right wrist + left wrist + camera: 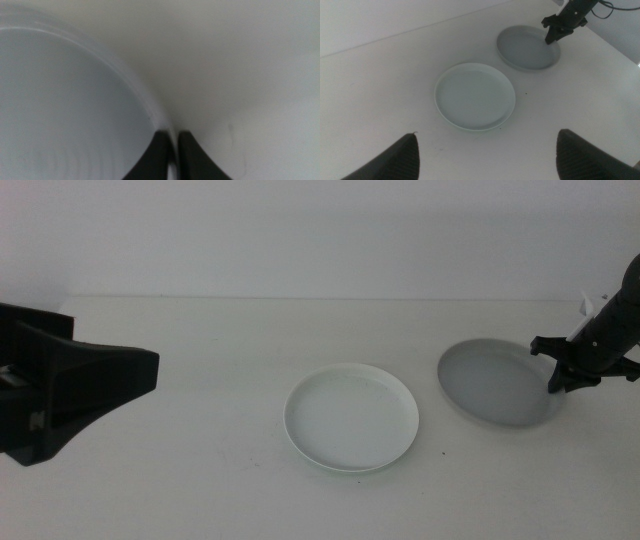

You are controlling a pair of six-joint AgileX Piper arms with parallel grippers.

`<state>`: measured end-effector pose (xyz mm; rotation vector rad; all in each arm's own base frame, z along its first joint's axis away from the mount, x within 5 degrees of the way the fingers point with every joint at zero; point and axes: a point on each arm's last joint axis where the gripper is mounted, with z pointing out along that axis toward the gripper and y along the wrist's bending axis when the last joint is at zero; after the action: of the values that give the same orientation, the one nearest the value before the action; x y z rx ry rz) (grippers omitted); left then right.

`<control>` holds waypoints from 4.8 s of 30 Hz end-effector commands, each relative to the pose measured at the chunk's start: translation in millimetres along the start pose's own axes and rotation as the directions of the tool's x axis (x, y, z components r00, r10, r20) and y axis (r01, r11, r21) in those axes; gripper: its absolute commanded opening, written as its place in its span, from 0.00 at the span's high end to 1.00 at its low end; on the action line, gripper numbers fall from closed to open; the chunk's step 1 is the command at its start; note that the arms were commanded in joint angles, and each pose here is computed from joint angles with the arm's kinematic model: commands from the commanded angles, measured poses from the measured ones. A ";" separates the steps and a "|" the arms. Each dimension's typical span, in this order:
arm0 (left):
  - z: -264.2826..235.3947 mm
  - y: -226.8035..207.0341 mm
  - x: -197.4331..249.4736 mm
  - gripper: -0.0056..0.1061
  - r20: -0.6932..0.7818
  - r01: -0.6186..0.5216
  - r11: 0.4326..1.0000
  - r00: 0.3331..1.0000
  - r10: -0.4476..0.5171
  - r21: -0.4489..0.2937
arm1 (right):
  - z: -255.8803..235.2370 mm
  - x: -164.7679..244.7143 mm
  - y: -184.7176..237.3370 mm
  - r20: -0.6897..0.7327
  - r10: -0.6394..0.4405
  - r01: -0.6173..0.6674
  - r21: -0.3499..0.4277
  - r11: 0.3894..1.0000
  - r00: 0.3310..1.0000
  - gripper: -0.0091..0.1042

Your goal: Stack the three bowls on top of each other.

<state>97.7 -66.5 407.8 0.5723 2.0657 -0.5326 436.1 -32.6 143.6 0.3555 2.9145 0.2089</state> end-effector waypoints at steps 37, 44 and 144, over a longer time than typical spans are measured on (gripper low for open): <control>-0.2 0.7 0.1 0.11 0.009 0.005 1.000 1.000 -0.005 -0.009 | -52.8 80.6 202.4 0.066 -0.443 0.448 -0.138 0.883 0.894 0.94; -0.2 0.7 0.1 0.11 0.009 0.005 1.000 1.000 -0.005 -0.009 | -47.1 79.0 203.2 0.075 -0.443 0.449 -0.137 0.883 0.893 0.75; 3.6 41.6 157.8 0.11 0.416 0.129 0.856 0.903 0.107 -0.500 | -230.1 281.2 12.9 0.898 -0.160 0.387 -0.013 0.922 0.410 0.11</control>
<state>50.0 -5.1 277.9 0.0998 1.6896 -0.0705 131.1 27.0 330.5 -0.0753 1.8085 0.2256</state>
